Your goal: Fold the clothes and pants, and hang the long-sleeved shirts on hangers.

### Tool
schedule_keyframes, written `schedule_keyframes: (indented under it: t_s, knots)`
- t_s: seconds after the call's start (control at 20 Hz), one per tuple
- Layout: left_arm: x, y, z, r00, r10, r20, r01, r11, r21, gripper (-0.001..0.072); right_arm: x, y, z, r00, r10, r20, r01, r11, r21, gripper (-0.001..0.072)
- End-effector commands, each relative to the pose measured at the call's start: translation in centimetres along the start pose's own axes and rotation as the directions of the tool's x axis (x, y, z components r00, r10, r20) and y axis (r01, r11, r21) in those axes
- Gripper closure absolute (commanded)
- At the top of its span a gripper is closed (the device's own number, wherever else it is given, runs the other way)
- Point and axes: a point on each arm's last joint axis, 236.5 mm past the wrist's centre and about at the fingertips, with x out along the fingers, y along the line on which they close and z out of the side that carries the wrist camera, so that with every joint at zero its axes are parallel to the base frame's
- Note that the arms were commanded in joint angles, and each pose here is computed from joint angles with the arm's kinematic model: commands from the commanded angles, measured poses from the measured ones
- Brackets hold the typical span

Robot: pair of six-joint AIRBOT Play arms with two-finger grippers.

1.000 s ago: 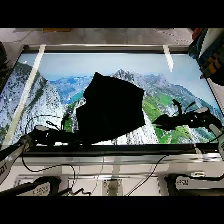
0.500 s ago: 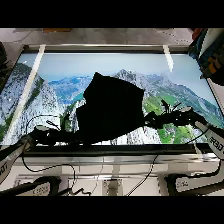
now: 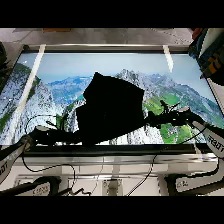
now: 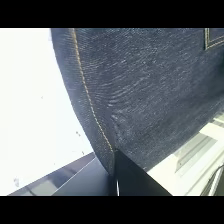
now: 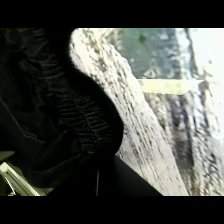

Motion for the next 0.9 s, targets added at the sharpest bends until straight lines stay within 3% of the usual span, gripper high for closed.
schedule_keyframes:
  t_s: [0.0, 0.2, 0.35, 0.65, 0.85]
  knots:
    - [-0.5, -0.9, 1.0, 1.0, -0.019, 0.019, 0.018, 0.998, 0.054, 0.0697, -0.9, 2.3, -0.7, 0.998, 0.052, -0.038, -0.058, 0.984, -0.171, 0.068]
    - [-4.7, -6.2, 6.1, 0.99, -0.1, 0.1, 0.075, 0.971, 0.226, 0.0698, -4.7, 7.5, 1.6, 0.994, 0.091, 0.064, -0.065, 0.94, -0.334, 0.0681]
    - [-10.5, -12.9, 10.1, 0.965, -0.162, 0.205, 0.058, 0.898, 0.436, 0.0698, -9.2, 13.5, 2.3, 0.973, 0.146, 0.176, -0.044, 0.874, -0.483, 0.0681]
    - [-24.5, -27.4, 11.1, 0.826, -0.293, 0.481, -0.196, 0.651, 0.734, 0.0698, -17.6, 27.4, -4.1, 0.898, 0.312, 0.309, 0.051, 0.624, -0.779, 0.0681]
    - [-32.8, -33.7, 7.2, 0.638, -0.391, 0.663, -0.422, 0.543, 0.726, 0.0697, -24.7, 33.8, -9.1, 0.776, 0.465, 0.427, 0.074, 0.605, -0.793, 0.068]
